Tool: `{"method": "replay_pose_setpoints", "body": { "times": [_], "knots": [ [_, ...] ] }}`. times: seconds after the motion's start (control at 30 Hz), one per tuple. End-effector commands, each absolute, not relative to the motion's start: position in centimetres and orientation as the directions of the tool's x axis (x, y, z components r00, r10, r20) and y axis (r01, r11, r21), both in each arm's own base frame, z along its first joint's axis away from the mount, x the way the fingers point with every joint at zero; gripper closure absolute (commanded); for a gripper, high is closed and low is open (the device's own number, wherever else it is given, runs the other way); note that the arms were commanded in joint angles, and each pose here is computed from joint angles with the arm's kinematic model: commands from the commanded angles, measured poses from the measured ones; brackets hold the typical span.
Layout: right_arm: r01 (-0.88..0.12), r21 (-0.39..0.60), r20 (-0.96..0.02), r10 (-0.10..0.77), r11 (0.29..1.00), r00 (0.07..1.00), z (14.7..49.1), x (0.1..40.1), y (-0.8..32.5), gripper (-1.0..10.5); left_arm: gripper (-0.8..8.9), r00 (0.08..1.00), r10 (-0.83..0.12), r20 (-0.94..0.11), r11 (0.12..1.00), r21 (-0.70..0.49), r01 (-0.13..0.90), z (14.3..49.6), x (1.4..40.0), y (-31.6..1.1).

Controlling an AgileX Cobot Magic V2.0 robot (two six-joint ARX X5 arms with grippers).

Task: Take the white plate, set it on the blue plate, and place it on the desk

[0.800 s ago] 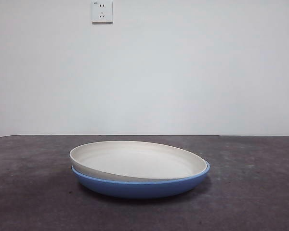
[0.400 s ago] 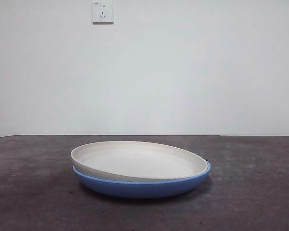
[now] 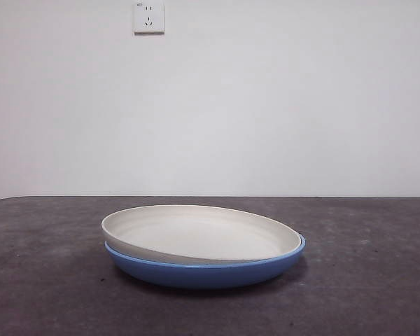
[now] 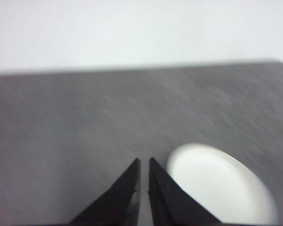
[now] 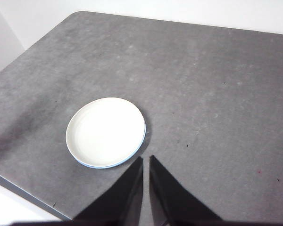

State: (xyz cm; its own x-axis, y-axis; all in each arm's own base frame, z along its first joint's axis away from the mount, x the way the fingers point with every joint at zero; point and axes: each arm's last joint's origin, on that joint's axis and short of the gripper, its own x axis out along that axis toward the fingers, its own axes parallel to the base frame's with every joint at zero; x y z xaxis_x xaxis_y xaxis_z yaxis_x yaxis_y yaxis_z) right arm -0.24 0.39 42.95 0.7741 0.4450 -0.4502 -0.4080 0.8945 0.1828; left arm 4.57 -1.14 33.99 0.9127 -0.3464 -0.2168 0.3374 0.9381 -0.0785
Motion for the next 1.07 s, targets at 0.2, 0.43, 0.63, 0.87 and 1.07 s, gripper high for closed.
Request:
{"method": "replay_pose_setpoints", "body": {
  "times": [0.2,0.43,0.63,0.87,1.07],
  "knots": [
    [-0.412,0.176,-0.477,0.443,0.894,0.759,42.9,-0.6,0.3,9.3,7.84,0.983,-0.181,-0.023,0.983,0.013,0.181,24.8,7.9,-0.5],
    [-0.412,0.176,-0.477,0.443,0.894,0.759,42.9,-0.6,0.3,9.3,7.84,0.989,-0.124,-0.079,0.992,-0.03,0.122,18.1,9.2,-0.3],
    [-0.412,0.176,-0.477,0.443,0.894,0.759,42.9,-0.6,0.3,9.3,7.84,0.988,-0.112,-0.11,0.994,-0.032,0.109,16.1,9.5,-0.3],
    [-0.412,0.176,-0.477,0.443,0.894,0.759,42.9,-0.6,0.3,9.3,7.84,0.987,-0.034,-0.156,0.999,-0.025,0.031,15.1,9.6,-0.1],
    [-0.412,0.176,-0.477,0.443,0.894,0.759,42.9,-0.6,0.3,9.3,7.84,0.989,-0.01,-0.149,1.0,-0.021,0.007,15.2,9.6,0.0]
  ]
}}
